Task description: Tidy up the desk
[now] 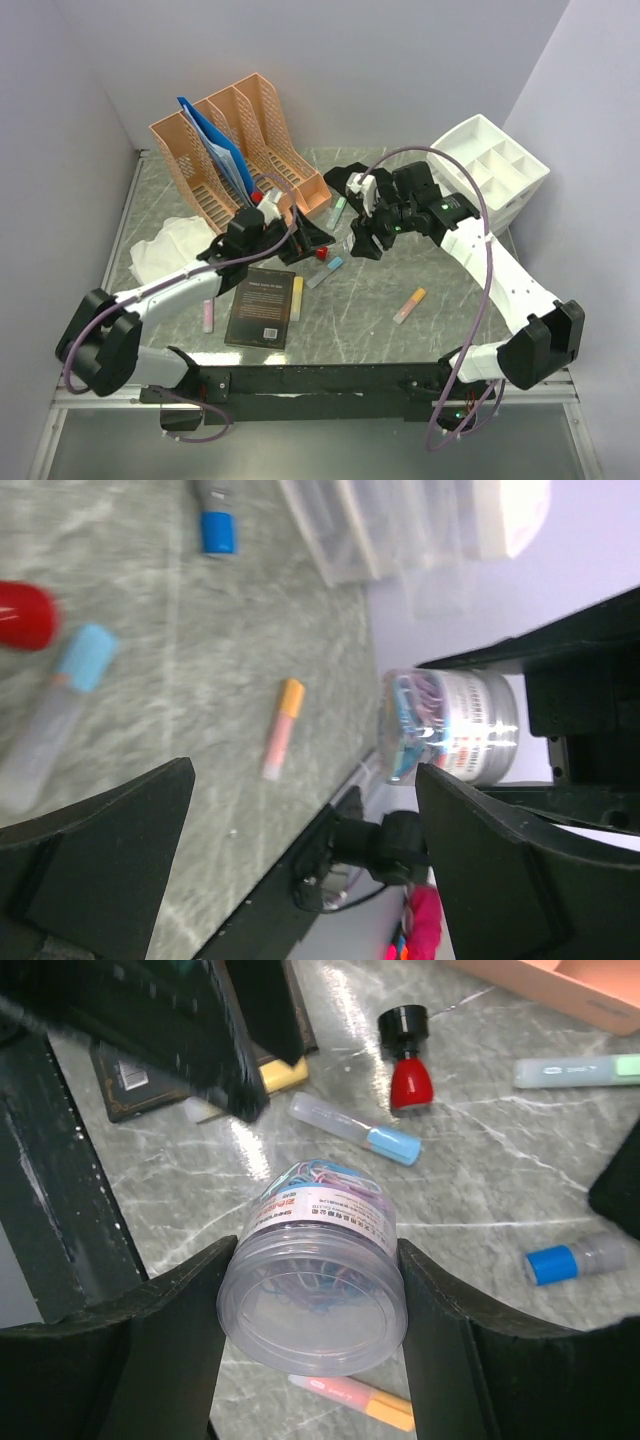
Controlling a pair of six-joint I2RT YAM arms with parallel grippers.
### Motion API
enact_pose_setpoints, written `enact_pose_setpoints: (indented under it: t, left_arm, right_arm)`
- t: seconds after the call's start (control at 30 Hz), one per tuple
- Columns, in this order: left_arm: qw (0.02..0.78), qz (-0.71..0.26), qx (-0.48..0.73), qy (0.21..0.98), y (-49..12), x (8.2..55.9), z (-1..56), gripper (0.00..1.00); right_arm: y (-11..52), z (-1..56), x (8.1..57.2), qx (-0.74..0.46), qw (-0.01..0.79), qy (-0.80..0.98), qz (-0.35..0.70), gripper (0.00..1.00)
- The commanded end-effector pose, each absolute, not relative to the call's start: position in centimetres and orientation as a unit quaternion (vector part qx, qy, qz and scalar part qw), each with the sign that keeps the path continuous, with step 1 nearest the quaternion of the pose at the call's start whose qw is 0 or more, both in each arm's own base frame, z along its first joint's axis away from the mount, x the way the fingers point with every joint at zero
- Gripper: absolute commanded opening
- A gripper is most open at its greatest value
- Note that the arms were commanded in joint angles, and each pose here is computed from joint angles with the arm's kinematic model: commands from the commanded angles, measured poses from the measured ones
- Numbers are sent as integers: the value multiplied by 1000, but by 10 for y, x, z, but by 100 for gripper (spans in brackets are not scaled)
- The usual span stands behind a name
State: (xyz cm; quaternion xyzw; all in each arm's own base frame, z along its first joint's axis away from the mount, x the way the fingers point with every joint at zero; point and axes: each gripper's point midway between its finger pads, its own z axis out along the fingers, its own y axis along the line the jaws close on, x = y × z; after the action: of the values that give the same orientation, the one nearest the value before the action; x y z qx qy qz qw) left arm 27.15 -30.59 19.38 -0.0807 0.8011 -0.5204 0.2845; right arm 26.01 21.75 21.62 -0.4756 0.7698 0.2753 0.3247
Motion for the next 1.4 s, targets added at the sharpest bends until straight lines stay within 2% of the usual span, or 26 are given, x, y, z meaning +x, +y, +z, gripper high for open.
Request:
enact_pose_setpoints:
  t: [0.0,0.23,0.43,0.6,0.9,0.93,0.97,1.0,1.13,1.17,1.2,1.27,1.37]
  left_arm:
    - [289,-580,-6,761,-336,268,243,99]
    - [286,-551,-13,784,-334,272,223,99]
    - [283,-542,-11,791,-333,273,215,99]
    - [281,-534,-6,797,-333,273,212,99]
    - [282,-528,-9,801,-330,272,209,99]
    - [283,-527,-7,802,-330,272,209,99]
    - [284,-526,-7,802,-330,273,209,99]
    - [283,-525,-9,803,-329,272,208,100]
    - [281,-525,-8,803,-329,272,207,99]
    - [282,-525,-8,803,-329,272,207,99]
    - [282,-525,-8,803,-329,272,207,99]
    - [283,-525,-7,803,-330,272,208,99]
    - [282,-524,-5,803,-330,273,208,100]
  right_arm:
    - [203,247,291,-457,370,776,228,0]
    - [101,292,347,-443,358,819,71,0]
    - [35,296,377,-409,326,852,-23,0]
    - [9,282,394,-399,298,865,-55,5]
    - [1,252,412,-404,257,876,-53,14]
    - [0,251,413,-403,255,877,-55,16]
    - [0,246,416,-403,250,879,-53,28]
    - [0,245,417,-402,248,880,-52,35]
    - [-2,244,422,-398,249,881,-58,50]
    - [-2,244,424,-397,250,881,-59,60]
    - [-1,247,425,-395,255,881,-60,61]
    - [0,252,426,-392,263,880,-59,72]
    - [3,261,427,-389,274,878,-57,75]
